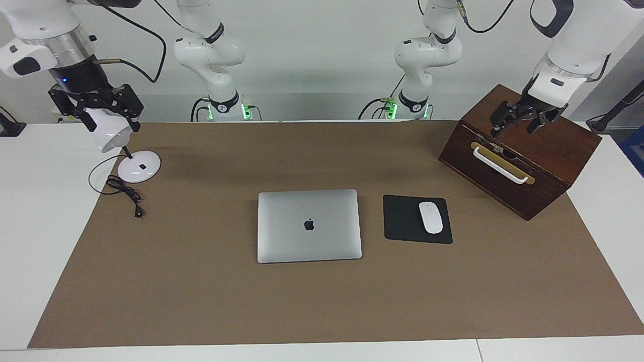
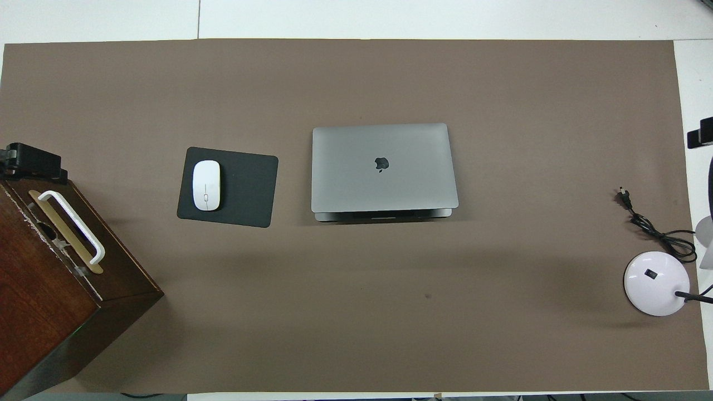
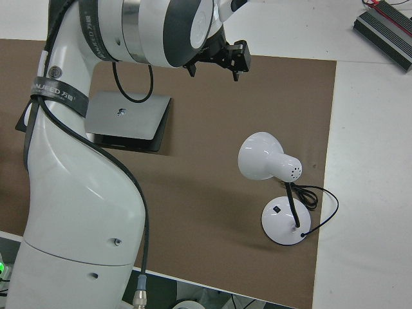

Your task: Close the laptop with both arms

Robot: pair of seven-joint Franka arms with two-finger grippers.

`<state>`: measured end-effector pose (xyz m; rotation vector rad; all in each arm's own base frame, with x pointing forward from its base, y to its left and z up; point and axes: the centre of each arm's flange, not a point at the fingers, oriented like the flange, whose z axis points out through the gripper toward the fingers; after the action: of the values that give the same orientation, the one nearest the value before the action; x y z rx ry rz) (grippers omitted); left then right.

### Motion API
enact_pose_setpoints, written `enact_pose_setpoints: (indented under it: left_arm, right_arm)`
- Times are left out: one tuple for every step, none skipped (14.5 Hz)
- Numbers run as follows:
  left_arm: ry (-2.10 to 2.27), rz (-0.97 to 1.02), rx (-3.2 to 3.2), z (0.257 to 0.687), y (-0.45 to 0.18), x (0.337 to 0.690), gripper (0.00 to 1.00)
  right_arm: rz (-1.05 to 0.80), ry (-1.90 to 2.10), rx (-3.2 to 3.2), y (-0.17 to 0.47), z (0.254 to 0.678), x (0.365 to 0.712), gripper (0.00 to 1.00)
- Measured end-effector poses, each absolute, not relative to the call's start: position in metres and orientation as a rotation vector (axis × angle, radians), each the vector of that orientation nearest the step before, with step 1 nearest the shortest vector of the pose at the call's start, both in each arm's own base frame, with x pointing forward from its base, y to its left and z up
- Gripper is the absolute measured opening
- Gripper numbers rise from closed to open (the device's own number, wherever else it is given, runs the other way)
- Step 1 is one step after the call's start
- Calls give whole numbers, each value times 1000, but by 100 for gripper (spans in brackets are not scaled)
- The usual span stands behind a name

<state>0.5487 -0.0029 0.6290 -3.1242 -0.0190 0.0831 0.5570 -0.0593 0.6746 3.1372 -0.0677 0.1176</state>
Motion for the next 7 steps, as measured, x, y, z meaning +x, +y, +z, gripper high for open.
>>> enact_pose_setpoints:
  left_arm:
    - [-20,83,-3124,630,-3,548,100]
    - [-21,83,-3124,630,-2,548,100]
    - [-23,82,-3124,631,-2,547,100]
    - [-27,82,-3124,631,0,547,100]
    - [-31,83,-3124,631,1,547,100]
    - [-35,87,-3124,631,3,546,100]
    - [-35,88,-3125,631,3,546,100]
  right_arm:
    - [121,-68,3137,-59,674,557,100]
    - [123,-68,3137,-60,673,557,100]
    - [127,-68,3138,-60,672,556,100]
    - [130,-68,3138,-60,671,556,100]
    - [134,-68,3138,-60,670,555,100]
    - [134,-68,3138,-60,670,555,100]
    - [133,-68,3138,-60,670,555,100]
